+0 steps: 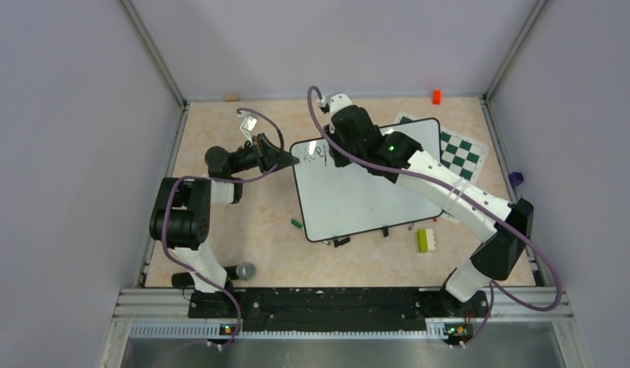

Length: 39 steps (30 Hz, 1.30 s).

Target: Write a sentence on the whiteboard

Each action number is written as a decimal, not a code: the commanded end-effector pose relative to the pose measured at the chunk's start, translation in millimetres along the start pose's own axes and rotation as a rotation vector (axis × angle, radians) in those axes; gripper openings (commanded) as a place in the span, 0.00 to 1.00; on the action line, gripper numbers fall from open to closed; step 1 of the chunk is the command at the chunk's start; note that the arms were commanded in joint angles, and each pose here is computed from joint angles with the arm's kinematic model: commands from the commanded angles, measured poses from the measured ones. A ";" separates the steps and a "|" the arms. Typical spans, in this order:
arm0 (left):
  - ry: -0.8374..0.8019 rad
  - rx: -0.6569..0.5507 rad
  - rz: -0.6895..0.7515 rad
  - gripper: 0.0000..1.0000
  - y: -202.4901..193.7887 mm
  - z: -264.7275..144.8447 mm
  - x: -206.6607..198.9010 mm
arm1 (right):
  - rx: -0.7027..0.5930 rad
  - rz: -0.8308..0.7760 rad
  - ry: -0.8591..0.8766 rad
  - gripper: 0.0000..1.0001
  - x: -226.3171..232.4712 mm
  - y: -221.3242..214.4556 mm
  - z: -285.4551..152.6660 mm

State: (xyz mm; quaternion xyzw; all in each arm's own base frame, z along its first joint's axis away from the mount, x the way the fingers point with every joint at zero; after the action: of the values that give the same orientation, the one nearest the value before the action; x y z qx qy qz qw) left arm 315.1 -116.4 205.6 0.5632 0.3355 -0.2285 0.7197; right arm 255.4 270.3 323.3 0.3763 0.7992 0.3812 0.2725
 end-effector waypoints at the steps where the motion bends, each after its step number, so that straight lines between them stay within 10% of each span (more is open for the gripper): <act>1: -0.034 0.027 0.097 0.10 -0.4 -0.2 -6.7 | -0.119 0.031 -0.049 0.00 -10.5 27.9 -16.4; 39: -0.033 0.029 0.095 0.10 -0.9 -0.4 -6.6 | -0.007 -0.026 -0.031 0.00 -10.2 5.4 -15.4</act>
State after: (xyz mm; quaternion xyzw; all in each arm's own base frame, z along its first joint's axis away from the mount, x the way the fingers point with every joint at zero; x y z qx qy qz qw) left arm 315.5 -116.5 205.2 0.5615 0.3392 -0.2298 0.7189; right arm 254.8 263.6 320.6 0.3759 0.8051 0.3566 0.2887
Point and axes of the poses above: each gripper's point midway between its finger pads, its own z axis out along the fingers, its own x axis along the line the jaws close on, y = z × x, the point moved 9 cm from there along -z, back along the fingers, and after that the axes turned 9 degrees about -z, right-handed, at the moved point
